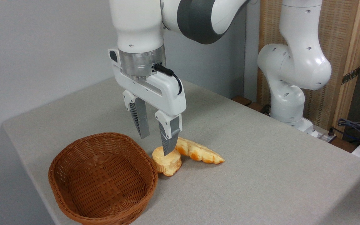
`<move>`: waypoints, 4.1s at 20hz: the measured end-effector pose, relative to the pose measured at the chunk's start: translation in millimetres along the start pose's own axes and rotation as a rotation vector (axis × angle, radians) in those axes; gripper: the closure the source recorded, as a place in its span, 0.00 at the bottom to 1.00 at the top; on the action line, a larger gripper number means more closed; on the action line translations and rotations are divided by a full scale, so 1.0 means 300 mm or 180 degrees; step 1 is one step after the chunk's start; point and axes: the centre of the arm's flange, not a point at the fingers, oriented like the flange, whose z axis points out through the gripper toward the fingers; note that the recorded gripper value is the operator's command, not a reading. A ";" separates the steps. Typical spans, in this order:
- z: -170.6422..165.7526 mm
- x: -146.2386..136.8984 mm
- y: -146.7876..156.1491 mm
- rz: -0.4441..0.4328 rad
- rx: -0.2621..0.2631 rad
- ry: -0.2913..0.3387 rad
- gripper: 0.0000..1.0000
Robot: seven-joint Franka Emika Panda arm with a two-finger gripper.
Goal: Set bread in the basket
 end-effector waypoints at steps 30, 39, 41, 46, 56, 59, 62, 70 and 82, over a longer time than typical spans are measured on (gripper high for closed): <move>0.187 -0.123 0.109 0.1288 -0.0469 -0.0299 0.00; 0.270 -0.214 0.156 0.2156 -0.0665 -0.0560 0.00; 0.281 -0.215 0.161 0.2173 -0.0683 -0.0575 0.00; 0.336 -0.185 0.188 0.2260 -0.0733 -0.0628 0.00; 0.396 -0.126 0.209 0.2347 -0.0687 -0.0642 0.73; 0.395 -0.126 0.209 0.2347 -0.0686 -0.0641 0.77; 0.395 -0.126 0.209 0.2347 -0.0686 -0.0641 0.79; 0.392 -0.125 0.209 0.2347 -0.0681 -0.0637 0.84; 0.328 -0.133 0.202 0.2330 -0.0578 -0.0558 0.83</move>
